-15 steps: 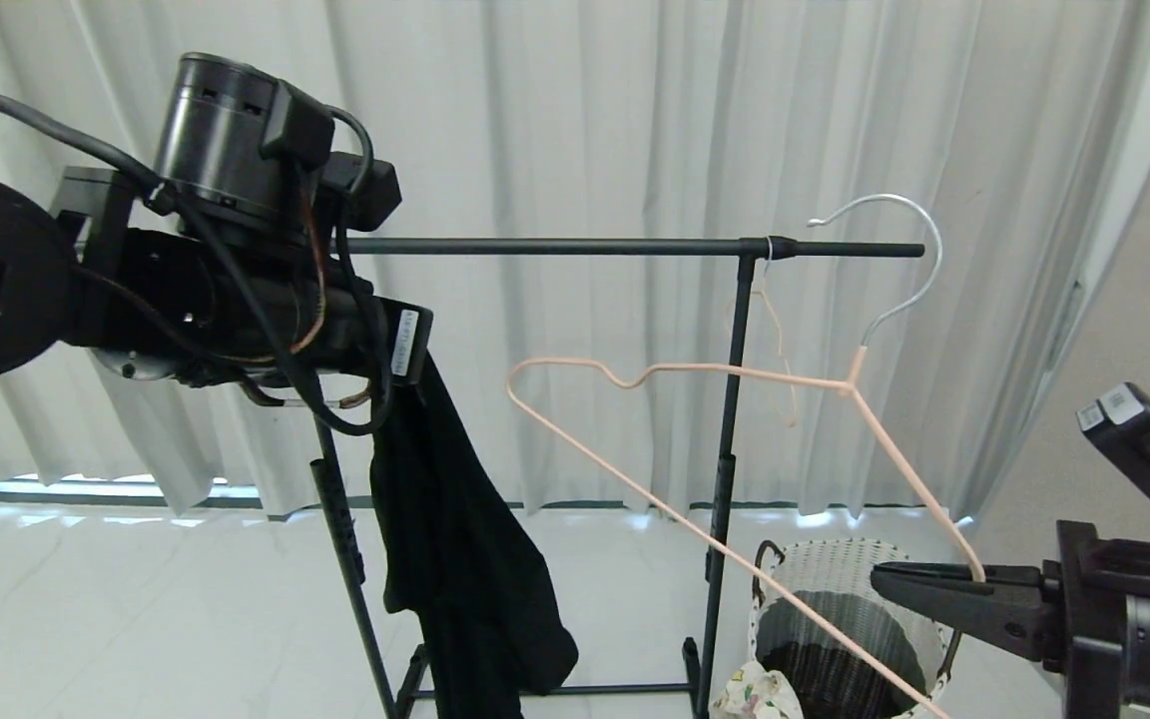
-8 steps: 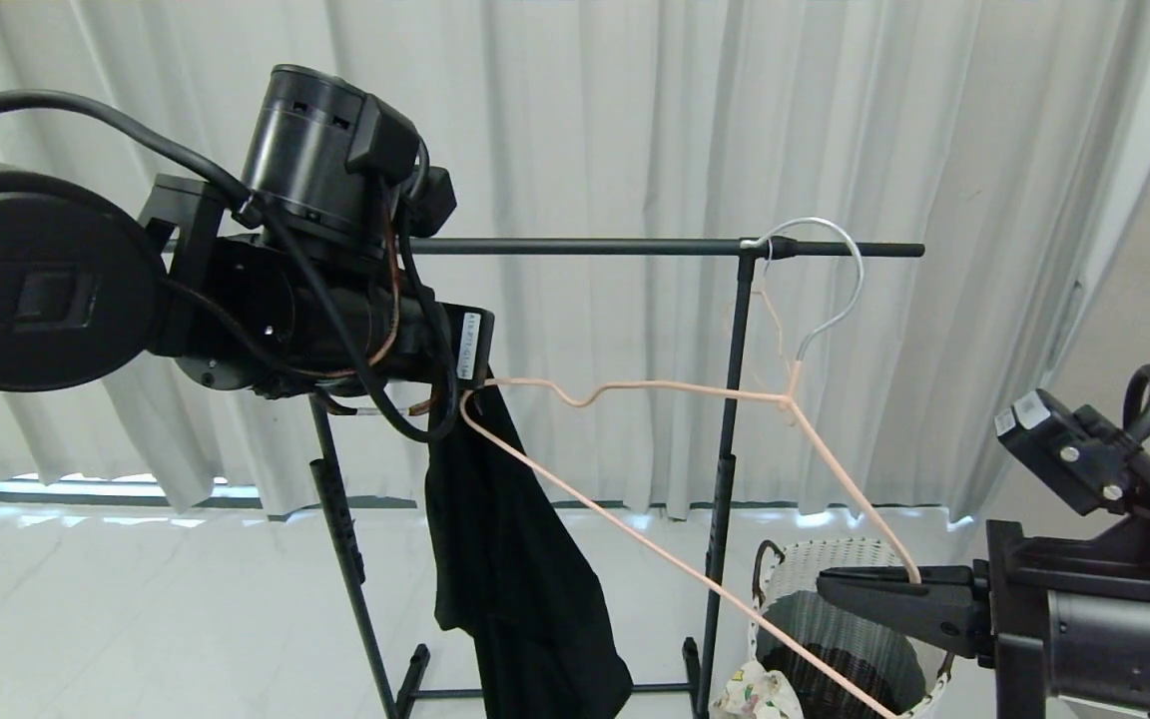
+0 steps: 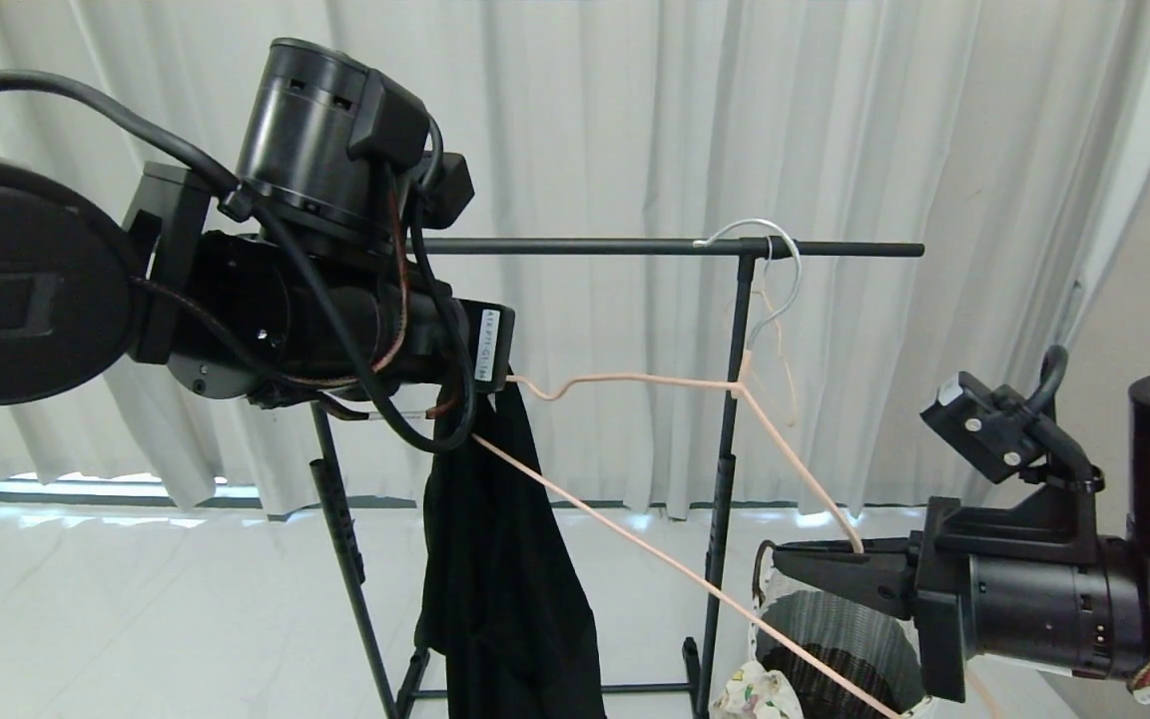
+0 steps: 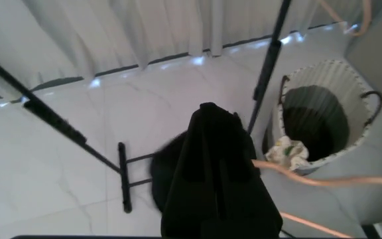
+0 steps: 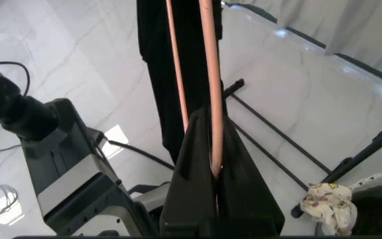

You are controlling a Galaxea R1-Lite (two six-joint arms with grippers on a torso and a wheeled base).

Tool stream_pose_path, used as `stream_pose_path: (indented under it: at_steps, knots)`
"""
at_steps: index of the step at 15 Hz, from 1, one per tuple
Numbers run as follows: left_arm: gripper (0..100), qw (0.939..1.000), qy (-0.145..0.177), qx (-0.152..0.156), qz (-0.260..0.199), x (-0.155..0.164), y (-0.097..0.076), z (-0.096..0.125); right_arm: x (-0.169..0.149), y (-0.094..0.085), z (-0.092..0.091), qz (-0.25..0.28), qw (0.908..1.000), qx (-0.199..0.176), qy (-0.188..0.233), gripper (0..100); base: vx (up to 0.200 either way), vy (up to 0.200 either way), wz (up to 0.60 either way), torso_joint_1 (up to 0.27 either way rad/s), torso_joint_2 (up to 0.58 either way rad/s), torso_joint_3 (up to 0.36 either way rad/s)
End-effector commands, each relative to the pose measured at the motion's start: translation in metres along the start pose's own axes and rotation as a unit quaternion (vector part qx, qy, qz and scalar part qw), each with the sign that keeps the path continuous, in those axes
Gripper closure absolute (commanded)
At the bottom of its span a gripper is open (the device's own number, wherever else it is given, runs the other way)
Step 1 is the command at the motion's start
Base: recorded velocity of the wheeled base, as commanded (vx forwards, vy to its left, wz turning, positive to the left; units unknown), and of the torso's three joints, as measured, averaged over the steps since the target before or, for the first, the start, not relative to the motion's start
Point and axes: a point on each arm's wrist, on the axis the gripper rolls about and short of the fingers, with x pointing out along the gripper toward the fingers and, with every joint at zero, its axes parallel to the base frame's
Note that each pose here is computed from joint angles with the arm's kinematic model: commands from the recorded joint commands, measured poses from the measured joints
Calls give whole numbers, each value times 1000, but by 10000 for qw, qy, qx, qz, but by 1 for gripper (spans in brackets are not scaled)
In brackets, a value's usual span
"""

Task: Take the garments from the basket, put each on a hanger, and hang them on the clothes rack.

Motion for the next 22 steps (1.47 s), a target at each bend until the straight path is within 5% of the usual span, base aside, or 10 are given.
stream_pose_path:
  at_steps: [1,12,22]
  knots:
    - [100,9997,-133,-12,-186,-9,-10,4,17,-2,0,33,9998,22,173,100,0,0,0,0,0,0]
    - [100,9966,-310,-80,-762,-22,-48,9,67,20,7,148,9990,428,33,100,0,0,0,0,0,0]
    - [100,9951,-440,-72,-881,-30,-54,13,73,18,5,-130,9981,600,-33,100,0,0,0,0,0,0]
